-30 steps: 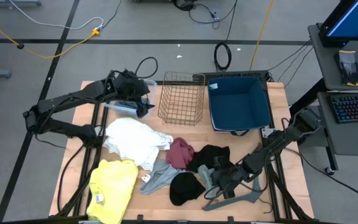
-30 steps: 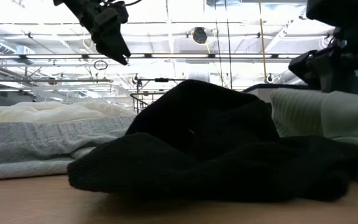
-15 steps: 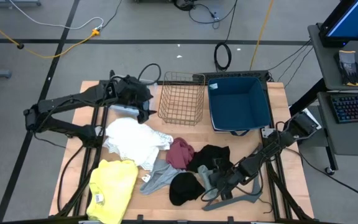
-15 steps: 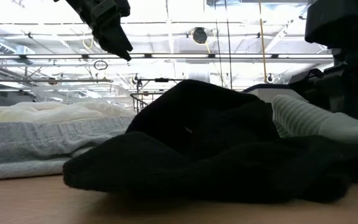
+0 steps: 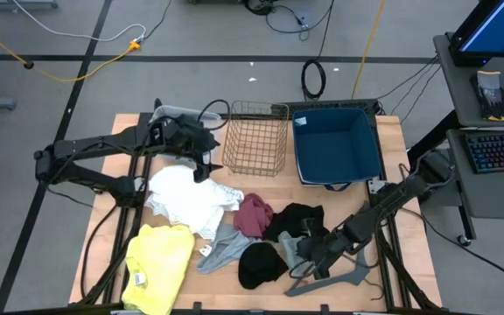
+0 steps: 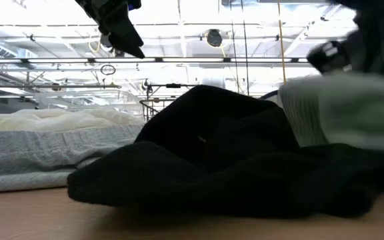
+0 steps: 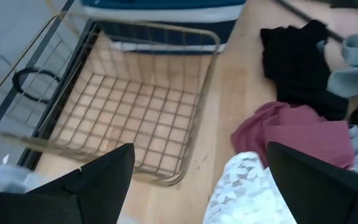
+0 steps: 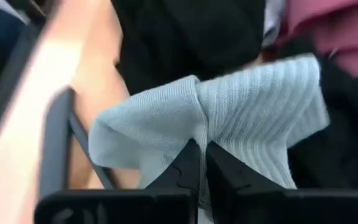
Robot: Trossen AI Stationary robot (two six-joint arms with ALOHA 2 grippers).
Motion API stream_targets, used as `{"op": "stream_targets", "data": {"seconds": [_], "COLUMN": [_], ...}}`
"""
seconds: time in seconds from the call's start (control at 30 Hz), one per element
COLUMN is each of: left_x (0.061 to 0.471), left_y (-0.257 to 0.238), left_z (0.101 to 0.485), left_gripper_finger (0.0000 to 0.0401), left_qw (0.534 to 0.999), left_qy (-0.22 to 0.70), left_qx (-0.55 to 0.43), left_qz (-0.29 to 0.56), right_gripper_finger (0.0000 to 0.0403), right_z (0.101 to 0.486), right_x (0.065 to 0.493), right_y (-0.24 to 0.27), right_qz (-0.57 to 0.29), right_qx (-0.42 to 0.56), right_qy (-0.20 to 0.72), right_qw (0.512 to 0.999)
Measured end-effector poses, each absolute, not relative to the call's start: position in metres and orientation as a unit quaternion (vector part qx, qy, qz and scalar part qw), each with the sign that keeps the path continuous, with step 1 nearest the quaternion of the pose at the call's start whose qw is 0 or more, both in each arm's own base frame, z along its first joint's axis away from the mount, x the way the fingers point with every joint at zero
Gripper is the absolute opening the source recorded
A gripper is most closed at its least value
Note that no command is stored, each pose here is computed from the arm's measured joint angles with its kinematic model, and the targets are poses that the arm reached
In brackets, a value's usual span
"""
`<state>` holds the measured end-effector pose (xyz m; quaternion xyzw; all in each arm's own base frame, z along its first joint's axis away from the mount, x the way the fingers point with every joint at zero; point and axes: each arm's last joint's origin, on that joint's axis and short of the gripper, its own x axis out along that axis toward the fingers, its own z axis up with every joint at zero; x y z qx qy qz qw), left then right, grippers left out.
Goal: Pick & Place Cloths
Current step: Put the gray sock into the transparent bin
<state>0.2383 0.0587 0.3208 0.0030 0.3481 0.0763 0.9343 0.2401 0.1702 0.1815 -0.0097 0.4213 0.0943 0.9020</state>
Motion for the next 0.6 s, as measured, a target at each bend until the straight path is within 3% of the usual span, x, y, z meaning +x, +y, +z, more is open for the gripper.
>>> {"op": "stream_targets", "data": {"seconds": [0.33, 0.6], "left_x": [0.250, 0.257], "left_y": [0.031, 0.013], "left_z": [0.329, 0.338], "left_gripper_finger": [0.0365, 0.0365], "left_qw": [0.954, 0.970], "left_qy": [0.297, 0.240], "left_qx": [0.020, 0.034], "left_qz": [0.026, -0.015], "right_gripper_finger": [0.0002, 0.0001], "right_z": [0.254, 0.297], "right_x": [0.226, 0.216], "right_y": [0.156, 0.142], "right_qz": [0.109, 0.094], "right_qx": [-0.004, -0.058], "right_qy": [0.253, 0.122], "right_qw": [0.961, 0.986]}}
